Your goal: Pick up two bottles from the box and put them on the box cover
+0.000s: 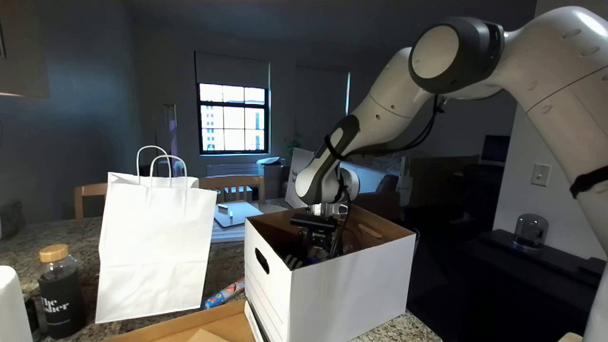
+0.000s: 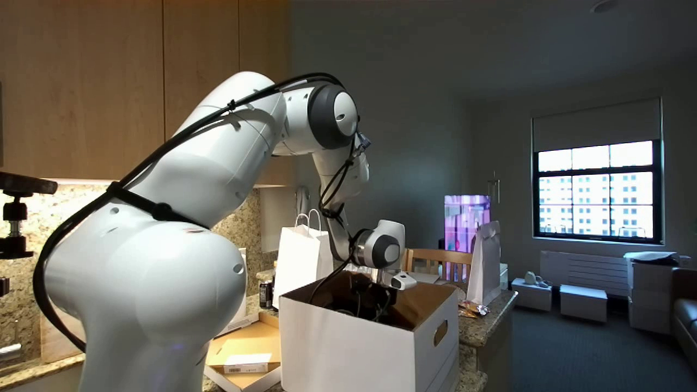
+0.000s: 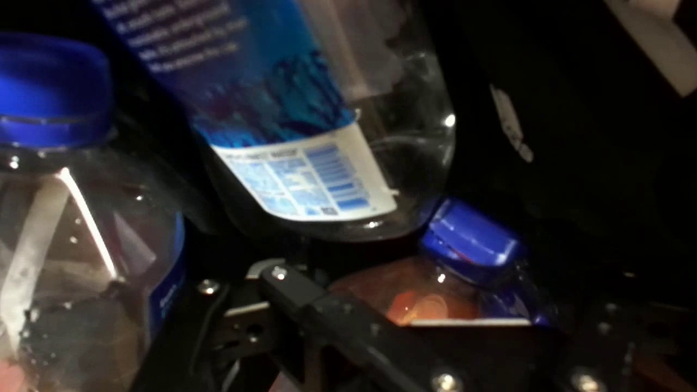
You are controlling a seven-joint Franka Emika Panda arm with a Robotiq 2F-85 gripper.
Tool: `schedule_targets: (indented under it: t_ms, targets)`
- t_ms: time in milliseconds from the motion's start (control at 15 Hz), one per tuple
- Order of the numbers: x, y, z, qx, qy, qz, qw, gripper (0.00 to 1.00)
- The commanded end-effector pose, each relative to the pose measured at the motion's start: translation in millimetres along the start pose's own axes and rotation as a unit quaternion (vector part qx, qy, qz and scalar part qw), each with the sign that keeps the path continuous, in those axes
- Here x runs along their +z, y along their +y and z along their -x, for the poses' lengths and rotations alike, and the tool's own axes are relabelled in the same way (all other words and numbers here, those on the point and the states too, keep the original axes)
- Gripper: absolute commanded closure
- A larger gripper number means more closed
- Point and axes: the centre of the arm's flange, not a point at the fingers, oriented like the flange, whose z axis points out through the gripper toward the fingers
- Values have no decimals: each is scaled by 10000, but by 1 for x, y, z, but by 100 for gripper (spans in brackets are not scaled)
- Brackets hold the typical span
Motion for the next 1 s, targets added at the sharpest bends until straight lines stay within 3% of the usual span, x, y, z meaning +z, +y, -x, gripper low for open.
schedule_targets:
  t_ms: [0,267,333,400,933]
  targets:
    - [5,-1,7,-216,-195,42,9996,0]
    - [9,-1,8,-294,-358,80,9989,0]
    - [9,0,8,-315,-394,92,9987,25]
    - [10,0,8,-300,-390,128,9987,27]
    - [10,1,9,-335,-495,164,9981,79]
